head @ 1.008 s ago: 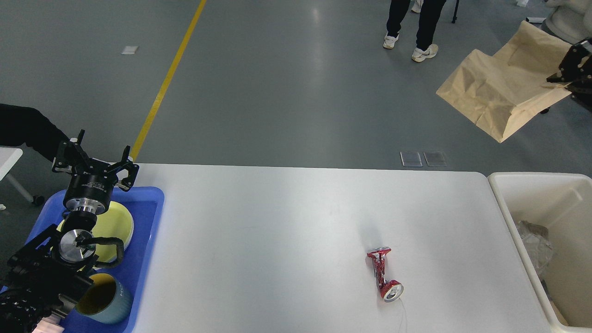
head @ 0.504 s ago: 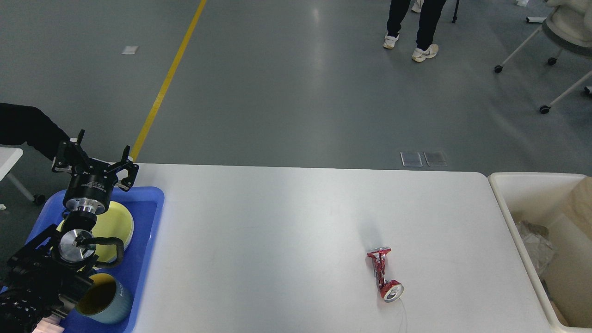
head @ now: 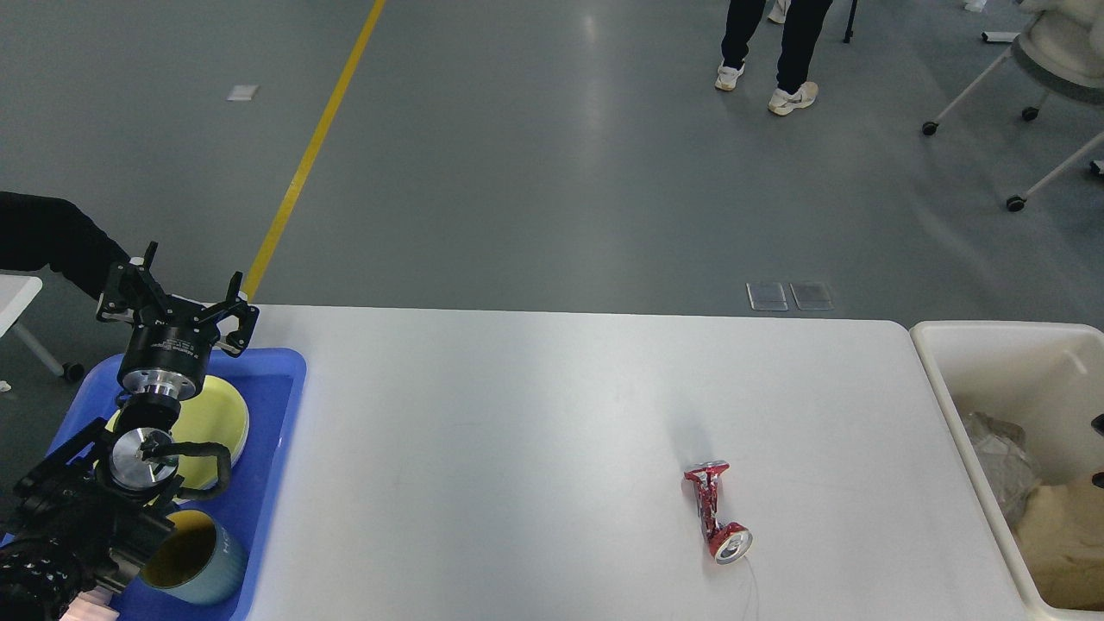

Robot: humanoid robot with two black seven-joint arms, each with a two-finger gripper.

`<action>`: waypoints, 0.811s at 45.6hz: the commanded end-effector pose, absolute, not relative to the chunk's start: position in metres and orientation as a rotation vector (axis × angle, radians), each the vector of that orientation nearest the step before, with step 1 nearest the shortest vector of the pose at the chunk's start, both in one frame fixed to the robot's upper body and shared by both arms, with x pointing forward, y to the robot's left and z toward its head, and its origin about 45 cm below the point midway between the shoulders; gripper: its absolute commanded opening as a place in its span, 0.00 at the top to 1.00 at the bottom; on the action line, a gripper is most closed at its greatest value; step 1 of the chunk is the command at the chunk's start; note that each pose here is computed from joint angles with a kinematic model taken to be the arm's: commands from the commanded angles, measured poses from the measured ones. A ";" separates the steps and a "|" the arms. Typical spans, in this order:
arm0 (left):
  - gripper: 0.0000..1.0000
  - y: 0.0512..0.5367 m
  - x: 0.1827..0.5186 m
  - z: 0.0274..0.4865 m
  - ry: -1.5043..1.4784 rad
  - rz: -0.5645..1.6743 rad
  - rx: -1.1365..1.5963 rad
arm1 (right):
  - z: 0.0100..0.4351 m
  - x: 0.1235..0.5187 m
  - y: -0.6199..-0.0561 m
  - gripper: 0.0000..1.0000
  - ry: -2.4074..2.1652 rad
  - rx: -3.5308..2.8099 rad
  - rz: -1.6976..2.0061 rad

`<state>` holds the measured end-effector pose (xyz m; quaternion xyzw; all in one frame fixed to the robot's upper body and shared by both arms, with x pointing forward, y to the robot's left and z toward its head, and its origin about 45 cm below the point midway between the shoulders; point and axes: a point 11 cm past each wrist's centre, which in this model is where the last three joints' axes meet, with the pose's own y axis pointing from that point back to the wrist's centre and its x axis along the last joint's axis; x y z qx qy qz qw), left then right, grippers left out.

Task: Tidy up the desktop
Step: 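Grasp the brown paper bag, lift it and drop it into the bin, then reach the right gripper across the table down to the red can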

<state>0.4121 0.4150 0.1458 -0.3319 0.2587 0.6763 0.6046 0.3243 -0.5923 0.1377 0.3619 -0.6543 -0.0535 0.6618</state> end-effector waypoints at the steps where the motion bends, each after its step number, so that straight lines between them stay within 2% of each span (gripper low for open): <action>1: 0.03 0.415 0.412 0.146 0.599 1.565 -0.768 | 0.161 0.371 -0.560 0.00 -1.483 0.896 -0.035; 7: 0.03 0.415 0.412 0.146 0.599 1.565 -0.768 | 0.193 0.420 -0.513 0.00 -1.353 0.976 0.126; 11: 0.03 0.415 0.412 0.146 0.599 1.566 -0.768 | 0.208 0.446 -0.463 0.00 -1.261 1.062 0.206; 17: 0.03 0.415 0.412 0.146 0.599 1.565 -0.768 | 0.223 0.463 -0.391 0.00 -1.147 1.204 0.262; 26: 0.03 0.415 0.412 0.146 0.599 1.565 -0.768 | 0.254 0.452 -0.301 0.00 -0.867 1.409 0.305; 37: 0.03 0.415 0.412 0.146 0.599 1.565 -0.768 | 0.256 0.408 -0.217 0.00 -0.424 1.517 0.314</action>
